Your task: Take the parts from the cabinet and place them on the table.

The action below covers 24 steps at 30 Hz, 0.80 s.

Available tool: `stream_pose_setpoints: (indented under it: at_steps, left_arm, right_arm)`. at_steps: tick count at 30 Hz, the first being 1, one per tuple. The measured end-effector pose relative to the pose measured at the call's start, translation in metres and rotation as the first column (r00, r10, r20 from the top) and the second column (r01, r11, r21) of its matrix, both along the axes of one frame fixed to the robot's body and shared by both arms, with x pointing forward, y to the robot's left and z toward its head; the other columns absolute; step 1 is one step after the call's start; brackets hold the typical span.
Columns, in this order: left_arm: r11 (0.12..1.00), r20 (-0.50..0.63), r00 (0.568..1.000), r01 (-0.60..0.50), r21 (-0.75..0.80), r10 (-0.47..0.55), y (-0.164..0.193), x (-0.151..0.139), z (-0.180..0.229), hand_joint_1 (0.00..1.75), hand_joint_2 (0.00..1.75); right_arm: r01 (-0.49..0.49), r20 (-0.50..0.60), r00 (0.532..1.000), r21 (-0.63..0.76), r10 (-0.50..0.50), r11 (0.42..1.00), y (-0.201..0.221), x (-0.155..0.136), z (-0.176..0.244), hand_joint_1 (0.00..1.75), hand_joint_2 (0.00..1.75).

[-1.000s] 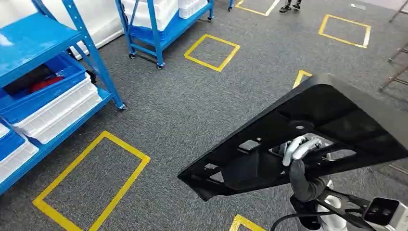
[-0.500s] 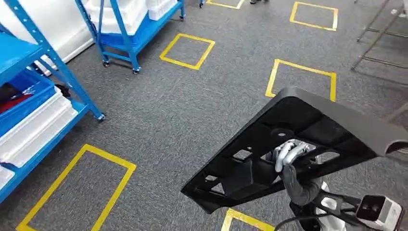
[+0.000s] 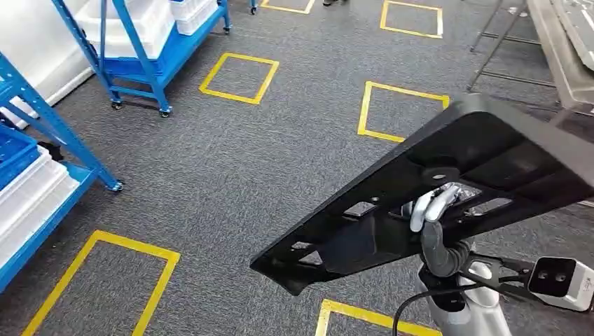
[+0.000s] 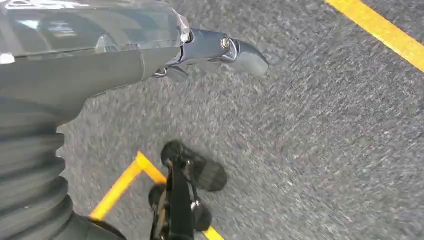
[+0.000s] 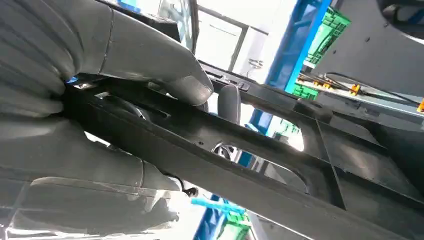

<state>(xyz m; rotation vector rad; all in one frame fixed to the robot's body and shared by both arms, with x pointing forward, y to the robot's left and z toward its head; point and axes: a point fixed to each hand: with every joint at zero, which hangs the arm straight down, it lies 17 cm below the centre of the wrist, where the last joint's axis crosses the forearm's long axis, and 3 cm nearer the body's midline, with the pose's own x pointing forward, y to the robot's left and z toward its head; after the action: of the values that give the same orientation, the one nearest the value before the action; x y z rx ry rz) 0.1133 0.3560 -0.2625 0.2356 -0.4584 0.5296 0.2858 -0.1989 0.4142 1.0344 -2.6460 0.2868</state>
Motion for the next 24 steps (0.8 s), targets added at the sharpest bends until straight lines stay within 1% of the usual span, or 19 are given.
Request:
stream_pose_setpoints:
  at_steps: [8, 13, 16, 24]
  left_arm:
    - [1.000, 0.009, 1.000, 0.005, 0.016, -0.005, 0.011, 0.001, 0.002, 0.00, 1.75]
    - [1.000, 0.030, 0.999, 0.014, 0.021, -0.014, 0.017, 0.006, 0.004, 0.00, 1.75]
    - [0.999, 0.021, 1.000, 0.010, 0.039, -0.011, 0.027, 0.000, 0.004, 0.00, 1.75]
    - [0.998, 0.014, 1.000, 0.004, 0.056, -0.004, 0.035, -0.002, 0.005, 0.00, 1.75]
  right_arm:
    - [-0.009, 0.046, 0.999, 0.028, 0.008, 1.000, -0.001, -0.005, 0.018, 1.75, 1.75]
    - [-0.010, 0.038, 0.999, 0.047, 0.008, 0.999, -0.003, -0.005, 0.019, 1.75, 1.75]
    - [-0.029, 0.025, 0.999, 0.056, 0.028, 0.998, -0.003, -0.006, 0.015, 1.75, 1.75]
    - [-0.056, 0.020, 0.998, 0.053, 0.055, 0.997, 0.000, -0.010, 0.012, 1.75, 1.75]
